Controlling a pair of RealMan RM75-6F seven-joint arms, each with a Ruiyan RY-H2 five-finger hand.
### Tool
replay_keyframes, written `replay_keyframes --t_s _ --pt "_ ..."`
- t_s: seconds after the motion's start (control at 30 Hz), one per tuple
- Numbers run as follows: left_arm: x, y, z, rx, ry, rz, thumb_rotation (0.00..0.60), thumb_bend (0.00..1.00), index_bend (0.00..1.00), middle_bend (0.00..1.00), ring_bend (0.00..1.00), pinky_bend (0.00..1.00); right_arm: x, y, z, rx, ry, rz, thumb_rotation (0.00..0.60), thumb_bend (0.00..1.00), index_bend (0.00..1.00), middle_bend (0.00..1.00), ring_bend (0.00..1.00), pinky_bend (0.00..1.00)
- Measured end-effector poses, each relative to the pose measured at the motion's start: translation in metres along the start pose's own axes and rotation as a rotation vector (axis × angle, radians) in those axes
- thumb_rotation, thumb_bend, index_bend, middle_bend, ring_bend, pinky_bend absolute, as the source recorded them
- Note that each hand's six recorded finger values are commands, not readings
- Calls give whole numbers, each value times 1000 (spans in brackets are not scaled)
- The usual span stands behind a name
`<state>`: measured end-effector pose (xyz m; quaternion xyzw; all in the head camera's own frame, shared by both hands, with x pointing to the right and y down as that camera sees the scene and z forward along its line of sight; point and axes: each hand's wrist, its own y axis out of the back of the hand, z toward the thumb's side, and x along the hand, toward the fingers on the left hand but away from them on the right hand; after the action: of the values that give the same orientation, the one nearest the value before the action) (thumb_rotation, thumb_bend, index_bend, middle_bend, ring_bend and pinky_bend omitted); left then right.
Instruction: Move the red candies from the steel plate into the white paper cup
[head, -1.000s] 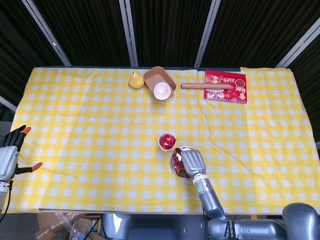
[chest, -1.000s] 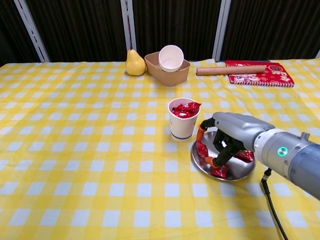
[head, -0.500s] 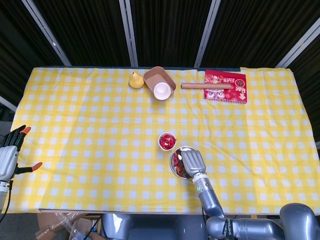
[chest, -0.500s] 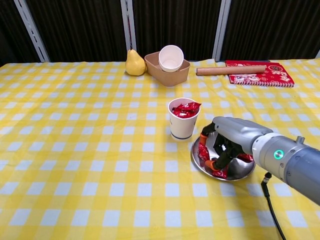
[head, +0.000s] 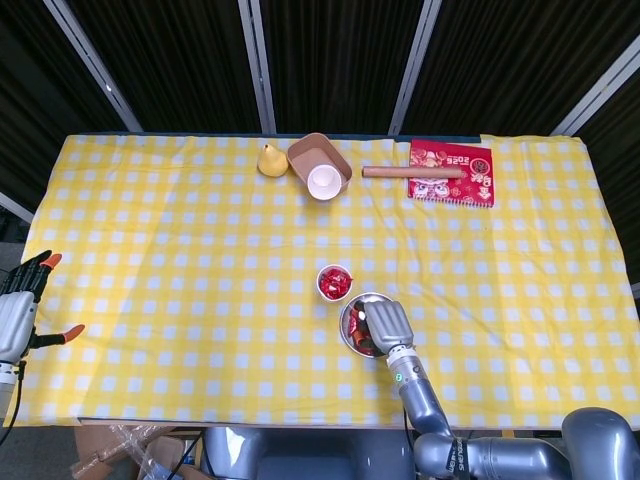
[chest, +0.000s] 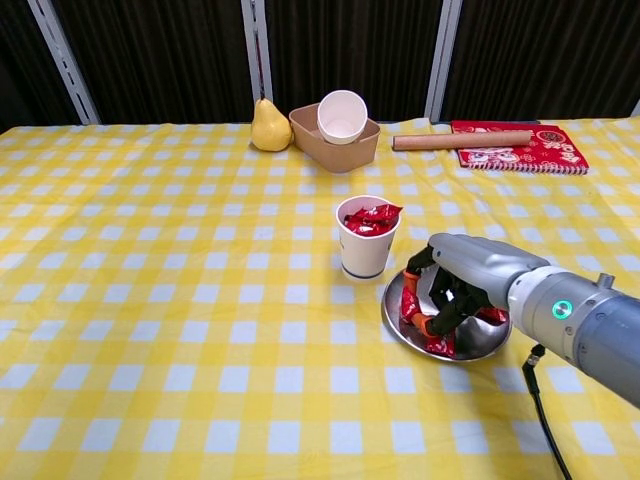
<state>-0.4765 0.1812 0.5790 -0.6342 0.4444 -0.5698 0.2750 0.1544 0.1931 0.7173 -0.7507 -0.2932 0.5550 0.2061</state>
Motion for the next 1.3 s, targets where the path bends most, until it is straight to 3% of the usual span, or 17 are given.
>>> replay_keyframes --t_s 0.23,0.67,0.83,1.17,1.3 --pt "0 0 0 -1 0 -1 600 0 10 0 0 0 4 14 3 -7 16 -31 600 494 511 855 921 947" --pt "0 0 0 -8 2 -5 600 0 10 0 0 0 12 79 32 -45 97 -163 600 495 511 855 921 946" --pt "1 -1 0 -12 1 -9 600 0 11 0 0 0 8 94 45 -40 119 -194 600 494 511 855 921 947" --pt "1 -1 -1 -24 3 -21 600 0 11 0 0 0 -17 85 54 8 94 -182 600 495 510 855 921 946" --pt "1 -1 -1 -24 2 -23 600 0 11 0 0 0 -20 78 54 21 89 -170 600 495 453 855 921 947"
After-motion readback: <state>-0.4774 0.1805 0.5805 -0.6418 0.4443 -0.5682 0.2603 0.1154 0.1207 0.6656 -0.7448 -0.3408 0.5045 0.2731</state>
